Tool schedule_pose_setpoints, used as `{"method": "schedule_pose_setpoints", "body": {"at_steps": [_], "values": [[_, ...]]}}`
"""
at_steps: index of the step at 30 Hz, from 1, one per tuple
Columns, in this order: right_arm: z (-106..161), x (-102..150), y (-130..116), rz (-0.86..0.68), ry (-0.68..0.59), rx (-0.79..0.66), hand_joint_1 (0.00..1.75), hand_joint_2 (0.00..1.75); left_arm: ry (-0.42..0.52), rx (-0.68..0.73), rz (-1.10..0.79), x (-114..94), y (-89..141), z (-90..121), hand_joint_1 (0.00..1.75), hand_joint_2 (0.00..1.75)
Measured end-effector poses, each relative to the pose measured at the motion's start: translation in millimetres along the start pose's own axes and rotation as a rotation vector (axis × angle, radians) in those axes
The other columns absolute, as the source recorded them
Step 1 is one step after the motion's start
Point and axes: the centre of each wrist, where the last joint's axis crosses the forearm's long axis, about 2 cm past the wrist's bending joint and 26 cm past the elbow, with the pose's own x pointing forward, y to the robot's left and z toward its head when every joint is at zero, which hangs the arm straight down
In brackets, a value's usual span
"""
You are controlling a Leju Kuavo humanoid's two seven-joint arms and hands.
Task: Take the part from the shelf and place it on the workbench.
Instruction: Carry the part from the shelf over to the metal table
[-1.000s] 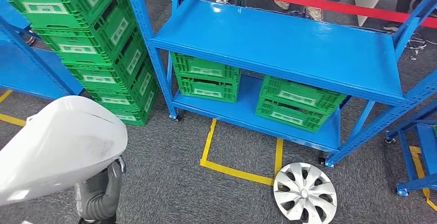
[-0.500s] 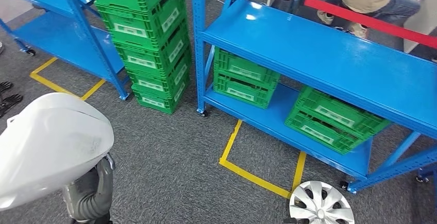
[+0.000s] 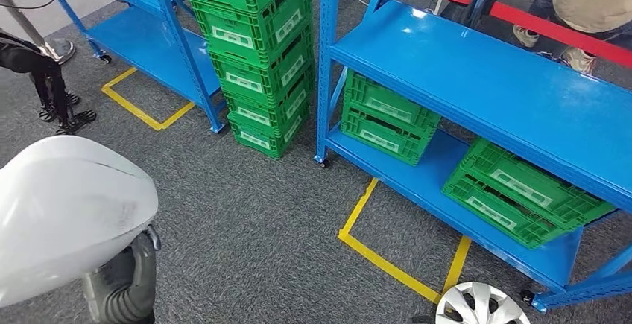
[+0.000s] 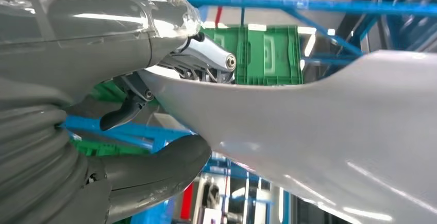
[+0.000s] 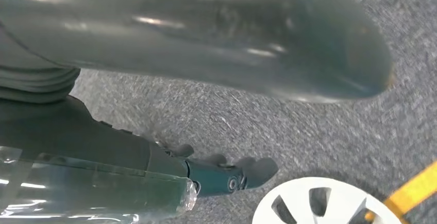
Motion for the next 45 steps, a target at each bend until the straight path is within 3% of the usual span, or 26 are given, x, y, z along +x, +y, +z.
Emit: {"method": "schedule_pose_setpoints", "body": {"at_steps": [10,23,45], "values": [[-2,5,1,-0.005,0.001,0.006,0.00,0.00,-0.004,0.009,-0.012,5,2,3,1.75,1.75],[6,-11,3,-0.006,0.056,0.030,0.00,0.00,-0.013,0.033,-0.029,6,3,1,1.75,1.75],[0,4,4,-0.002,-0.003,-0.005,0.00,0.00,-0.032,-0.044,0.026,5,2,-5,1.75,1.75]]}}
